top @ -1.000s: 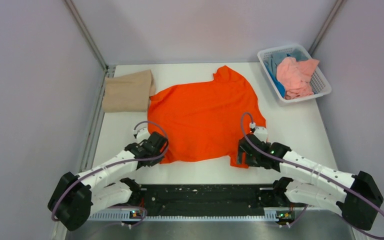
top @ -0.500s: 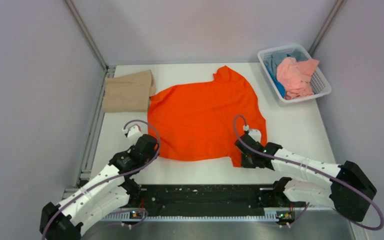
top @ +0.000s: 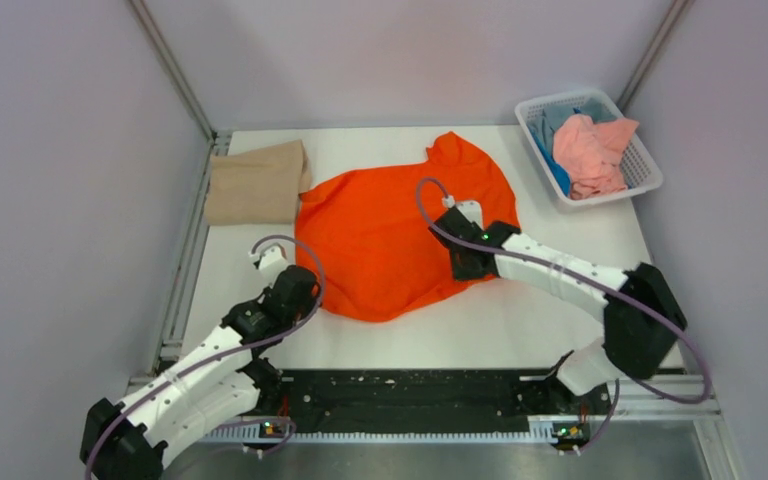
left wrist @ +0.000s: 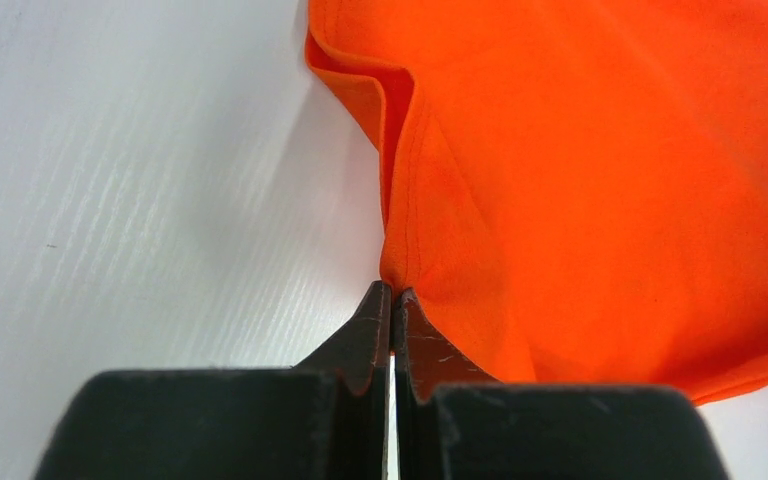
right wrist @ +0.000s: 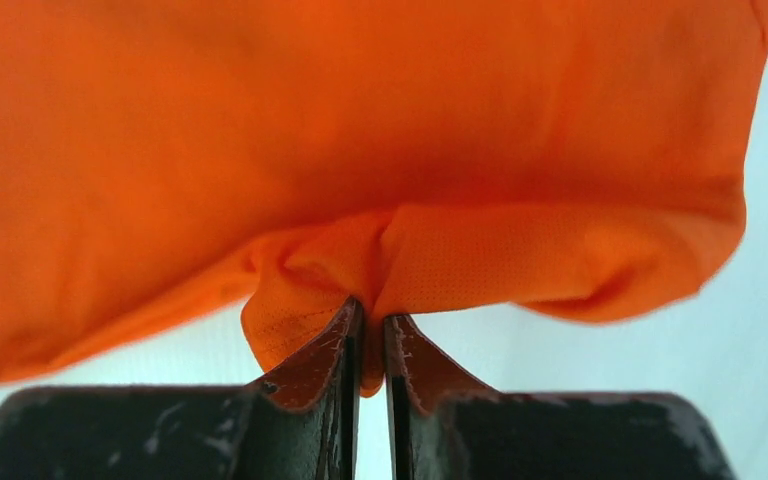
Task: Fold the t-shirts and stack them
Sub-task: Grab the side of the flattened tshirt closest away from the robot with both arms
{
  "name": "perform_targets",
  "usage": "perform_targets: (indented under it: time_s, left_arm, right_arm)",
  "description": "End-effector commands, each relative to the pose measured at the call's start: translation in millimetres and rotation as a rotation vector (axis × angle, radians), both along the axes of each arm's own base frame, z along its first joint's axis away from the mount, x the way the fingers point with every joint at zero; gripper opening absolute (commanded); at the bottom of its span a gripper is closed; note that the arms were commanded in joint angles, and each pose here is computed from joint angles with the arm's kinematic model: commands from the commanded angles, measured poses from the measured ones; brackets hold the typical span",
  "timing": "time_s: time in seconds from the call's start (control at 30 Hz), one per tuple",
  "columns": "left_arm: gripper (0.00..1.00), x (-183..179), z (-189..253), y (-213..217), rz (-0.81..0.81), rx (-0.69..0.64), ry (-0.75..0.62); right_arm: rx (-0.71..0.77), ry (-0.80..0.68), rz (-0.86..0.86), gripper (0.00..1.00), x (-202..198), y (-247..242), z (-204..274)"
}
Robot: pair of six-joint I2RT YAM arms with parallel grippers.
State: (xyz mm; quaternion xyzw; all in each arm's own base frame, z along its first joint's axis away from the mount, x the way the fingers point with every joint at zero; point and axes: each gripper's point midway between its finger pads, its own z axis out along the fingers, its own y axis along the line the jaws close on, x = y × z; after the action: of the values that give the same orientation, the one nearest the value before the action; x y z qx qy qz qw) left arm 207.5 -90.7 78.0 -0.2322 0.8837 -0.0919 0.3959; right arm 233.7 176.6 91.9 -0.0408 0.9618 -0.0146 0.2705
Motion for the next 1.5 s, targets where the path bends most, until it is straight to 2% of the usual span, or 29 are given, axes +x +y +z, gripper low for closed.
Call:
perform_targets:
  time_s: [0.0,0.07,0.13,0.17,0.3,0.43,0.53,0.6,0.77,1.07,1.17,1.3,1.47]
  left_arm:
    - [0.00,16.8,14.2,-9.7,-0.009,-0.024,-0.066]
    - [0.00,18.2,13.0,-12.0,-0.014,-0.023,-0.055]
    - [0.00,18.5,10.5,-12.5,-0.016,-0.015,-0.040]
    - [0.00,18.8,9.6,-12.0,-0.013,-0.010,-0.035]
    - [0.00,19.4,7.5,-11.1,-0.007,-0.001,-0.028]
    - [0.00,20.0,8.5,-9.4,-0.004,0.008,-0.029]
    - [0.00,19.3,7.8,-6.3,0.002,0.021,-0.028]
    - [0.00,18.7,7.9,-5.1,0.006,0.024,-0.025]
    - [0.00,18.0,7.5,-2.3,0.015,0.031,-0.027]
    - [0.00,16.9,6.3,-0.3,0.023,0.036,-0.020]
    - [0.00,16.6,6.5,1.3,0.029,0.039,-0.020]
    - [0.00,16.2,8.0,4.2,0.041,0.044,-0.024]
    - [0.00,13.4,8.0,6.3,0.059,0.033,-0.021]
  right_arm:
    - [-0.161,-0.070,0.079,0.14,67.6,10.3,11.4]
    - [-0.207,-0.067,0.064,0.27,96.7,16.0,4.3]
    - [-0.231,-0.086,0.049,0.52,115.6,21.8,8.5]
    - [-0.234,-0.099,0.041,0.57,120.8,23.5,13.4]
    - [-0.192,-0.159,0.040,0.66,114.9,17.7,25.9]
    - [-0.129,-0.177,0.114,0.67,86.8,5.7,18.9]
    - [-0.060,-0.144,0.283,0.65,66.6,15.7,-0.9]
    - [-0.067,-0.102,0.324,0.63,59.1,16.3,-14.7]
    - [-0.147,-0.102,0.311,0.62,74.1,13.0,-23.2]
    - [-0.200,-0.046,0.304,0.58,83.1,16.4,-46.5]
    - [-0.221,-0.052,0.260,0.47,84.4,10.4,-47.2]
    - [-0.236,-0.102,0.191,0.18,87.3,-0.2,-30.9]
    - [-0.213,-0.126,0.099,0.01,68.2,-20.4,-11.2]
